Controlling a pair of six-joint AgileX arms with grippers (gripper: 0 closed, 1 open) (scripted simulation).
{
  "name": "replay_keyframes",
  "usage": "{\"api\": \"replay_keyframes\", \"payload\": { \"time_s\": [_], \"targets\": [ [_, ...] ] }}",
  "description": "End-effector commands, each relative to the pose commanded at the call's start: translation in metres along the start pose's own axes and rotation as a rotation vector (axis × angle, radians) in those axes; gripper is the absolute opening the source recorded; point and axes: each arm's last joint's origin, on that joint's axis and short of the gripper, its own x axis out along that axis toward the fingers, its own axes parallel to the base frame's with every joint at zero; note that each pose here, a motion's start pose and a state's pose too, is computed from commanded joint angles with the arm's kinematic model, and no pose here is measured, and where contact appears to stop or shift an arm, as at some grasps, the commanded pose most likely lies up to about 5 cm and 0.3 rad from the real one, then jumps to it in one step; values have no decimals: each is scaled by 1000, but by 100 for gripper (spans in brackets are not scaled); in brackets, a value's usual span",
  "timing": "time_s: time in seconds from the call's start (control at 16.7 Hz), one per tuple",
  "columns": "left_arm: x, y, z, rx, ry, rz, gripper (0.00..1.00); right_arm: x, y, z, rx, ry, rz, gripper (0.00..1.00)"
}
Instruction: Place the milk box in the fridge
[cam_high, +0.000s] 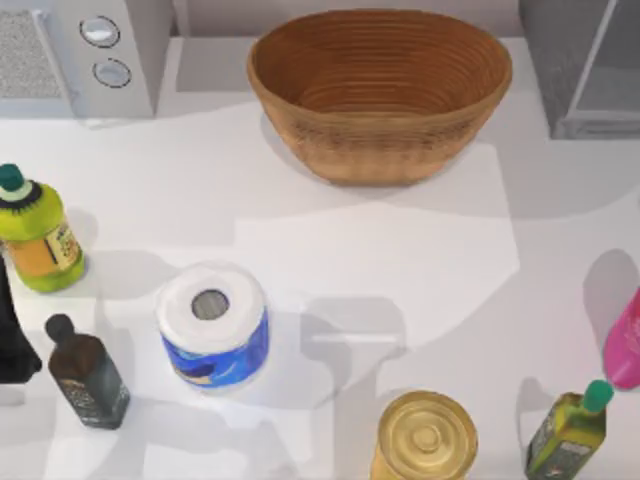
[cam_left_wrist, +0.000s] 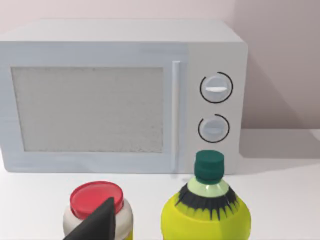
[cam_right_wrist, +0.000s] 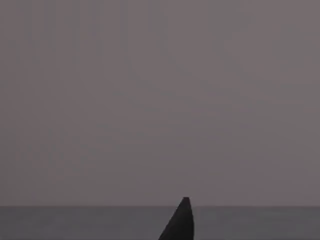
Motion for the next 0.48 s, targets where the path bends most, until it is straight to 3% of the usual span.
{"api": "replay_keyframes", "payload": {
  "time_s": [0.24,0.48],
  "targets": [
    [0,0,0,0,0,0,100,0,0,0,0,0,0,98],
    [0,0,0,0,0,0,100,0,0,0,0,0,0,100]
  ]
}}
